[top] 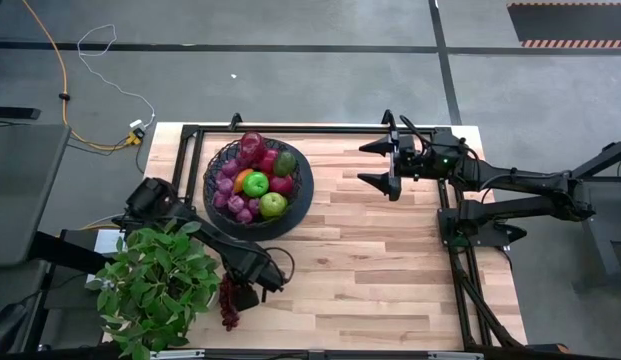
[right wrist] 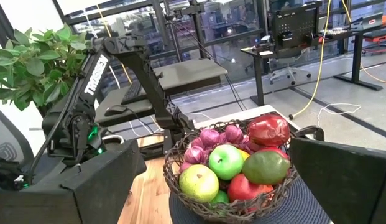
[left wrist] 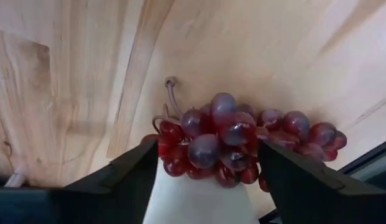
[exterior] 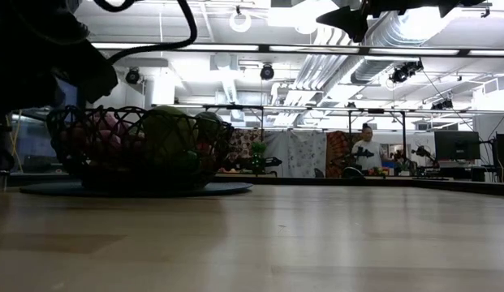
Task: Build produce basket
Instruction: Put the grapes into the wire basket
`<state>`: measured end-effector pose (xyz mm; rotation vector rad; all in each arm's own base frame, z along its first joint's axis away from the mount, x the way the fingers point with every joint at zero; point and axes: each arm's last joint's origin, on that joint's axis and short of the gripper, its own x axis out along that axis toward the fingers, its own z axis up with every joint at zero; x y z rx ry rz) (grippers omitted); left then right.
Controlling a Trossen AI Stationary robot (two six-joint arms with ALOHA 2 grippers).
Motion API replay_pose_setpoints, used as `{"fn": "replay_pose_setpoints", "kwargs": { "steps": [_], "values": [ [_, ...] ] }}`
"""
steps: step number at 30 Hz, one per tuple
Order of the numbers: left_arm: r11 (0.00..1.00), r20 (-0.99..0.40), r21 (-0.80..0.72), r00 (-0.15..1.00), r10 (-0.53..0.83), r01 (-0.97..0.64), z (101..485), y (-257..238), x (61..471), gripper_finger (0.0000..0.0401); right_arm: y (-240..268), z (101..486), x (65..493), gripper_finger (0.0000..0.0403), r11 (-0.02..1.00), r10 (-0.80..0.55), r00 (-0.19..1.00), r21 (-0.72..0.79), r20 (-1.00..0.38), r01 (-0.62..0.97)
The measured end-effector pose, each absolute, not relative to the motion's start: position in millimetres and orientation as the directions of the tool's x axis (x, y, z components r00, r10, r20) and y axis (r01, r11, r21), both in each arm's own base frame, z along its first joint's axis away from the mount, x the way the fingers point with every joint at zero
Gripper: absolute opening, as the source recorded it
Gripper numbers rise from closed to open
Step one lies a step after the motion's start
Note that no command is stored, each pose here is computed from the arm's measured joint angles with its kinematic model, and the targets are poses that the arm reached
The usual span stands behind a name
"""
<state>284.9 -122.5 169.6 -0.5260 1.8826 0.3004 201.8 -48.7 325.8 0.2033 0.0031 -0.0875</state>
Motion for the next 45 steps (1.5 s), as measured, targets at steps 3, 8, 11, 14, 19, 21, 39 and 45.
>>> {"fn": "replay_pose_setpoints", "kwargs": {
  "steps": [3,8,11,14,19,21,39,45],
  "values": [
    [0.881,-0.931,-0.045,-0.301,-0.209,-0.471,166,-124,286,0.0244,-49,325,202,0.0397,0.975,-0.086,0.996,0.203,-0.022,0.089],
    [0.891,-0.929,-0.042,-0.311,-0.201,-0.452,161,-124,287,0.0225,-49,324,202,0.0397,0.975,-0.086,0.996,0.205,-0.030,0.090],
    [0.896,-0.929,-0.052,-0.308,-0.206,-0.441,161,-125,287,0.0218,-49,324,202,0.0397,0.974,-0.086,0.996,0.209,-0.030,0.091],
    [0.898,-0.927,-0.057,-0.311,-0.211,-0.437,157,-124,285,0.0210,-49,324,202,0.0397,0.974,-0.087,0.996,0.209,-0.031,0.091],
    [0.896,-0.907,-0.080,-0.341,-0.248,-0.437,150,-123,280,0.0193,-49,324,202,0.0397,0.972,-0.102,0.994,0.212,-0.032,0.107],
    [0.897,-0.904,-0.087,-0.343,-0.254,-0.434,150,-123,279,0.0181,-49,324,202,0.0397,0.972,-0.102,0.994,0.212,-0.032,0.107],
    [0.908,-0.901,-0.135,-0.332,-0.280,-0.398,152,-106,285,0.0063,-50,324,202,0.0397,0.967,-0.140,0.990,0.211,-0.035,0.144],
    [0.897,-0.910,-0.171,-0.285,-0.302,-0.407,167,-98,284,0.0034,-50,323,202,0.0397,0.967,-0.140,0.990,0.211,-0.036,0.144]
  ]
}}
